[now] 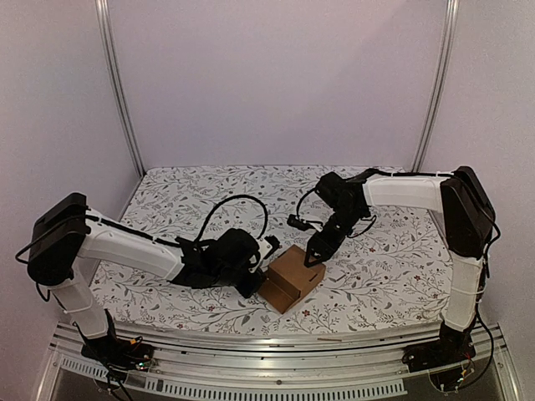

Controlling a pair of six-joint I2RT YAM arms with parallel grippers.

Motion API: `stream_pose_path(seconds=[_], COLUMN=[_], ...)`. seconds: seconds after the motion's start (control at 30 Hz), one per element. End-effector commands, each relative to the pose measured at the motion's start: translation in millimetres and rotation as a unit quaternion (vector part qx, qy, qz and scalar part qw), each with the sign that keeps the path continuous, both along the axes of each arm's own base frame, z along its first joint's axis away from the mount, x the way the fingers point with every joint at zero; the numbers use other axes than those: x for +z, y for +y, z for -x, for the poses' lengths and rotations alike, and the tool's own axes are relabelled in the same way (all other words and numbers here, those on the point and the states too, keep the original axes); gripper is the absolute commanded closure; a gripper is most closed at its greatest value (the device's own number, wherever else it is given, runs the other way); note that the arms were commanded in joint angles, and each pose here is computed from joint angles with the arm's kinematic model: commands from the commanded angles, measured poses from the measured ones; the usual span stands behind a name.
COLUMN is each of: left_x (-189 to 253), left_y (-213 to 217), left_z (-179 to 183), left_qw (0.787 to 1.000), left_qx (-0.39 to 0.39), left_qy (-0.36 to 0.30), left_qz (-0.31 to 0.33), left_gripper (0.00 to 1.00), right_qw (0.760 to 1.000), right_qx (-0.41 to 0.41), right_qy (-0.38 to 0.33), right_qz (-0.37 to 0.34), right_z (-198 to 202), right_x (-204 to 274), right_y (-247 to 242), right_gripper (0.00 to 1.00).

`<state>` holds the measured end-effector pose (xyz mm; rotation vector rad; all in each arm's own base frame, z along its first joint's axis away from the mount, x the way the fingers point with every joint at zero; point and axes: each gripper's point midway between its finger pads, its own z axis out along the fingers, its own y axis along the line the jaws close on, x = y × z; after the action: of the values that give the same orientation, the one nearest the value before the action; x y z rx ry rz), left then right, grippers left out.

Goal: Fold the paper box

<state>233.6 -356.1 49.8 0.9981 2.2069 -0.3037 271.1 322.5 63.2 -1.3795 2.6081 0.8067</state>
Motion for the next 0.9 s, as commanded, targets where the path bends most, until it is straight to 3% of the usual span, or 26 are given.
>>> stream_pose_path(seconds=[0.0,0.37,0.53,0.7,0.87], left_x=[-3,2,-4,-5,-3], left_y=[-3,-7,-3,-1,0], left_z=[-2,-8,-8,-8,-10], left_qw=[1.000,0.999,0.999,0.999,1.000], left_qx=[0.001,0.012,0.014,0.012,0.010], left_qy=[-0.008,-0.003,-0.002,-0.005,-0.008], left_qz=[-0.022,-0.032,-0.039,-0.036,-0.028], left_gripper=[1.00,1.00,1.00,1.00,1.00], right_qw=[1.000,1.000,1.000,0.996,0.976], right_qx=[-0.004,0.007,0.006,0.024,0.106], right_qy=[0.018,0.018,0.000,-0.091,-0.185], right_qz=[0.019,0.010,0.013,0.003,-0.044], right_z=[2,4,-3,-25,-8], right_x=[-16,-12,-2,41,91], right_y=[-5,-4,-9,-32,-43], right_gripper=[0.61,0.61,0.55,0.46,0.37])
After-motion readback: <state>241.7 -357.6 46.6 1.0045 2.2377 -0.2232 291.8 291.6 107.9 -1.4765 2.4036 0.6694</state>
